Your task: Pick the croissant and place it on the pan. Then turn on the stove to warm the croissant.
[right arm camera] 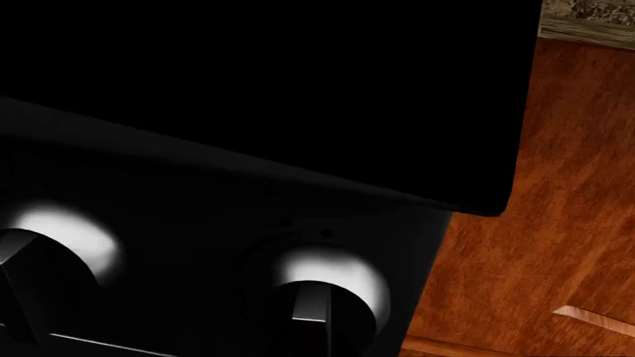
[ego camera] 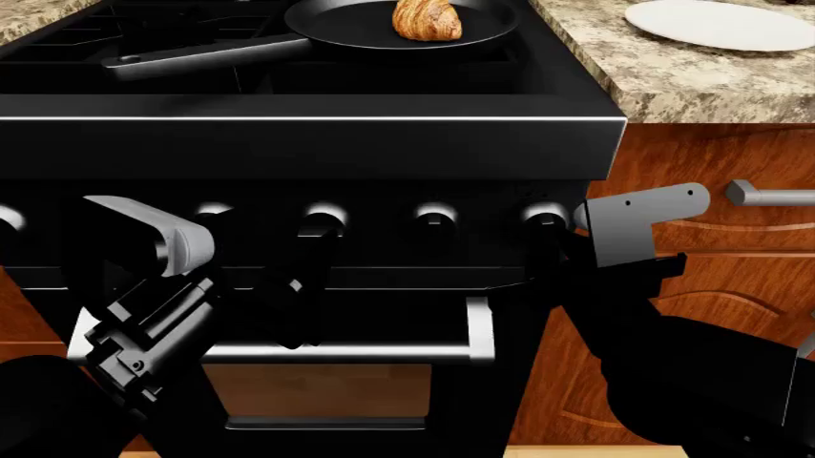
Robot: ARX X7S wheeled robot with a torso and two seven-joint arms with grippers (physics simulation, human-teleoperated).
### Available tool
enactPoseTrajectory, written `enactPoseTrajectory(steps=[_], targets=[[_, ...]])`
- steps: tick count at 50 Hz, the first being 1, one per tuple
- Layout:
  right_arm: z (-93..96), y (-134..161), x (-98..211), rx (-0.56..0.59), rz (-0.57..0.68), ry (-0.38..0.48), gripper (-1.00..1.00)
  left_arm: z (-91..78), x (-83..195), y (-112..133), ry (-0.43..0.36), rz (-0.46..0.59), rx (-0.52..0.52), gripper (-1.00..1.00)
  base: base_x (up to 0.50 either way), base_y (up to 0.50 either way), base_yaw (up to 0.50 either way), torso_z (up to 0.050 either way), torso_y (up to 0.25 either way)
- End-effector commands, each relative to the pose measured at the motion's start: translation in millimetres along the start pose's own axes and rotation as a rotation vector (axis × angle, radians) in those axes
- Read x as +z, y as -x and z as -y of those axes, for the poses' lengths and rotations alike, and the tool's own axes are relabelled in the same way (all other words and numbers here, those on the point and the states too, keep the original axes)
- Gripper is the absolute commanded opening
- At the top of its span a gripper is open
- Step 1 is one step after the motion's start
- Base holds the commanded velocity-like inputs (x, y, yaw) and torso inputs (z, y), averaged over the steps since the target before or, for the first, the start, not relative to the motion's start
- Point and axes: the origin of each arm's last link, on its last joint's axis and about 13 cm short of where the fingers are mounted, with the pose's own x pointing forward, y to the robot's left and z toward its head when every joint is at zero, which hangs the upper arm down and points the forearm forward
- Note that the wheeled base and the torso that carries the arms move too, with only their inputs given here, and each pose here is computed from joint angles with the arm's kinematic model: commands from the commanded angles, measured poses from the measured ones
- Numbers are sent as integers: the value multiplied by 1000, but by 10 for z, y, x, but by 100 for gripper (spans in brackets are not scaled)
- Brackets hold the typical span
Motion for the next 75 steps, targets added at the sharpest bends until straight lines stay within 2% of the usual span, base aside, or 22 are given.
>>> enactPoseTrajectory(steps=[1,17,75], targets=[[-21,1,-1,19,-4,-5,-100,2,2,4,5,1,-2,100,0,0,0,0,0],[-29,-6,0,21,-3,-1,-100,-9,-6,2,9,1,0,100,0,0,0,0,0],[-64,8,34,72,6,343,-100,13,12,25,9,6,5,100,0,0,0,0,0]])
